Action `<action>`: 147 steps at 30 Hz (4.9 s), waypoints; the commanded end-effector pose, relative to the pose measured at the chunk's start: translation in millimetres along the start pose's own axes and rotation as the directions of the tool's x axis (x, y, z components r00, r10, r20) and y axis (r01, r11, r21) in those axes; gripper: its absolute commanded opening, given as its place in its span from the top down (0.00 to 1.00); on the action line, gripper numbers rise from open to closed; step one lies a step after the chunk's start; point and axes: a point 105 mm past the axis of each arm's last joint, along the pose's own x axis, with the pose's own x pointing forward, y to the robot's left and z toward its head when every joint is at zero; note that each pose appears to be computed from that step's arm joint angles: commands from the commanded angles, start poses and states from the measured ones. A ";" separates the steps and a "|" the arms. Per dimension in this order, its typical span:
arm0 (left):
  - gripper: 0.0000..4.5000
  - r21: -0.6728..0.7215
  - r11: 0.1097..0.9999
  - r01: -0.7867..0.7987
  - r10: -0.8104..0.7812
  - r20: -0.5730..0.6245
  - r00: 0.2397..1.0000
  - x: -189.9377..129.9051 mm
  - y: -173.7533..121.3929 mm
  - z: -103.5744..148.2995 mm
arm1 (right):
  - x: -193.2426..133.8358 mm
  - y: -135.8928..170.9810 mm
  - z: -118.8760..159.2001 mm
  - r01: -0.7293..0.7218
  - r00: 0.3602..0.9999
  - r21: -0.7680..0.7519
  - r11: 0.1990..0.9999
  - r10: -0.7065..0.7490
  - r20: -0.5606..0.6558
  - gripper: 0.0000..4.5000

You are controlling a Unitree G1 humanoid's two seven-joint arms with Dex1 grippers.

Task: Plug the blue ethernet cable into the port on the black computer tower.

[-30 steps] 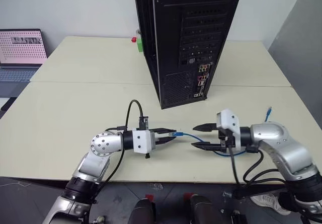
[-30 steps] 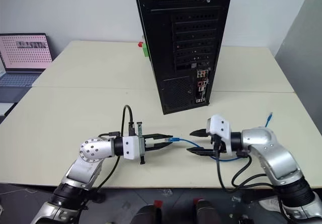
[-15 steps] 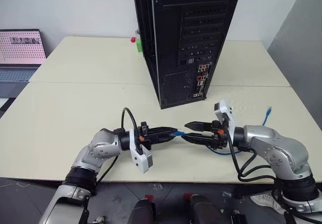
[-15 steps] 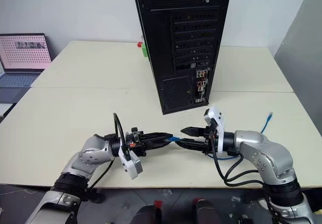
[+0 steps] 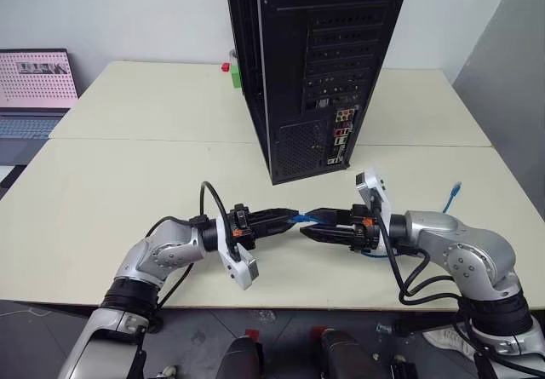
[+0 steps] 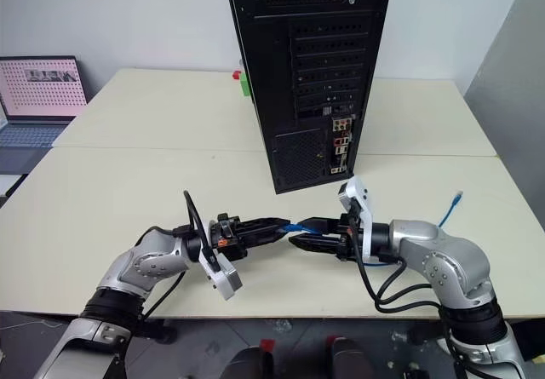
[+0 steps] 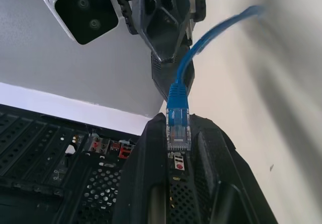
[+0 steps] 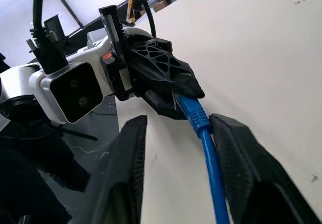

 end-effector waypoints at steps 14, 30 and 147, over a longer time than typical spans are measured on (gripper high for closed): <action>0.85 0.027 0.999 -0.044 0.043 0.027 0.999 5.3 8.5 6.3 | 5.2 -0.9 10.5 -0.017 1.000 -0.032 0.999 0.017 0.016 1.00; 0.14 -0.607 0.737 -0.297 0.111 -0.325 0.939 -10.6 13.0 -28.3 | -24.3 -24.7 28.3 0.341 0.937 -0.178 0.923 -0.319 0.144 1.00; 0.14 -0.728 0.461 -0.508 0.095 -0.529 0.843 41.0 41.8 -40.7 | -9.5 -85.4 66.0 0.917 0.338 0.062 0.395 -0.847 0.410 1.00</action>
